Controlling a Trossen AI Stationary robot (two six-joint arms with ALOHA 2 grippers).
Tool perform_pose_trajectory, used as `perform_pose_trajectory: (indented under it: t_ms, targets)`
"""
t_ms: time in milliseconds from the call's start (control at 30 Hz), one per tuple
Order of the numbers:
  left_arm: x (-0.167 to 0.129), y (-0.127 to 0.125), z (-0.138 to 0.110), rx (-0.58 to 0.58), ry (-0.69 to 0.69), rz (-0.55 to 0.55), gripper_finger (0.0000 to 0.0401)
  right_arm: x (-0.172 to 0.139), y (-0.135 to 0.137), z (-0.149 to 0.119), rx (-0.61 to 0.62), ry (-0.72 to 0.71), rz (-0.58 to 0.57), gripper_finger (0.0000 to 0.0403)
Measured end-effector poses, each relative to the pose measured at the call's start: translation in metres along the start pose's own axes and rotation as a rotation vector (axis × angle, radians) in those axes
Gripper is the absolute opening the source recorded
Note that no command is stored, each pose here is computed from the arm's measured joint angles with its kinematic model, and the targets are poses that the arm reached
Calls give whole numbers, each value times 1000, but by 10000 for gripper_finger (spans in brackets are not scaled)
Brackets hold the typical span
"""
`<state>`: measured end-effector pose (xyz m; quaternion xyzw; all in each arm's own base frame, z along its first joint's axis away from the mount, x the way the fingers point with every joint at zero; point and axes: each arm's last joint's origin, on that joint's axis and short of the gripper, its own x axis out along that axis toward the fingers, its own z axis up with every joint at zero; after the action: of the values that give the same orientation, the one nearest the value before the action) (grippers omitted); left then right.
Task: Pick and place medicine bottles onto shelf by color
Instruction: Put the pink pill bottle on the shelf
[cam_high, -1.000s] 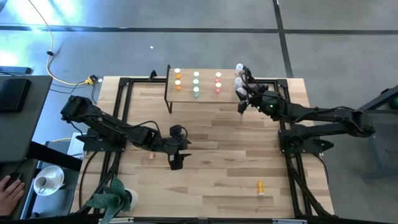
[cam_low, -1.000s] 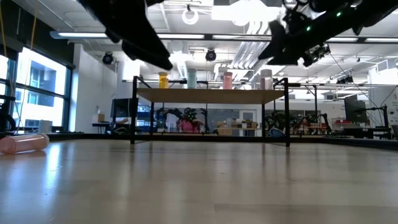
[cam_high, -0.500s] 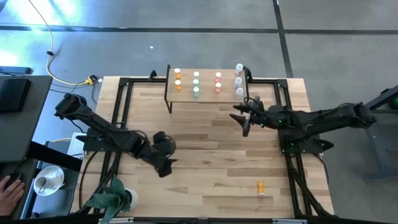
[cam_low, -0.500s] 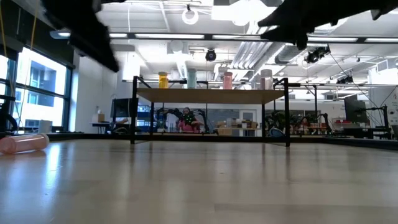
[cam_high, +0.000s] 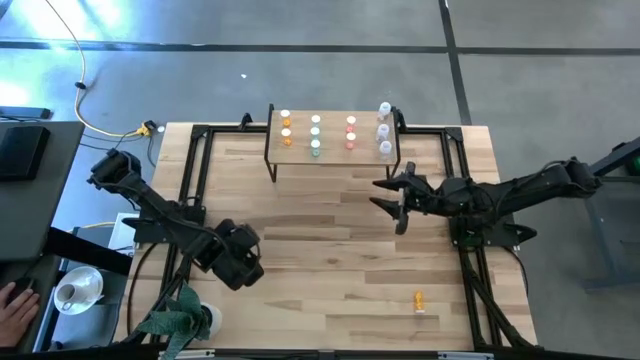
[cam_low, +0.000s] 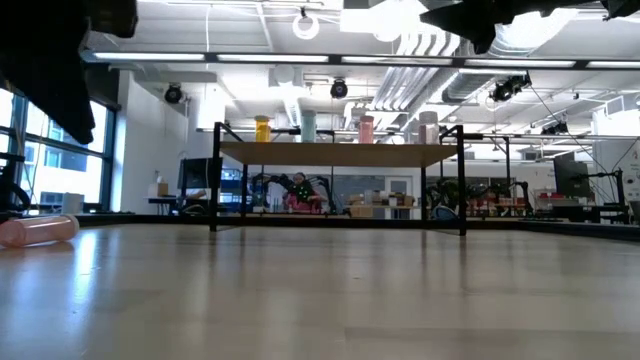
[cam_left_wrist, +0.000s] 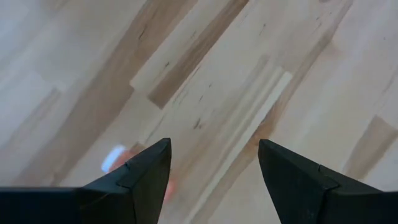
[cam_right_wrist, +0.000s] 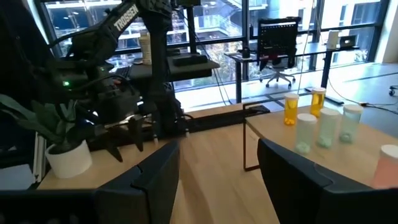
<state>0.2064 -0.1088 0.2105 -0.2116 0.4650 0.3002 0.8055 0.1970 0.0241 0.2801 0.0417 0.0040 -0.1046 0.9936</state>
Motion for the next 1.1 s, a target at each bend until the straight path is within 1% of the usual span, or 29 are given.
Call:
perform_pose_trajectory:
  t_ms: [167,367,533,600,833,1033,1100]
  targets:
    - [0,-2,-6,-74,7,7,229,4,1,-5,26,29,-5,206]
    - [12,-1,-15,-163,4,139,229,11,3,-15,55,80,-13,206]
    - [27,-6,-24,-210,3,206,229,14,5,-20,54,111,-14,206]
    - [33,-7,-27,-227,12,238,229,14,6,-20,71,111,-9,206]
    - [43,-7,-33,-324,23,318,229,11,14,-22,63,120,34,206]
    - [52,-1,-40,-357,56,451,229,11,16,-21,49,110,42,206]
    - [55,-2,-42,-354,55,465,229,11,16,-21,44,108,39,206]
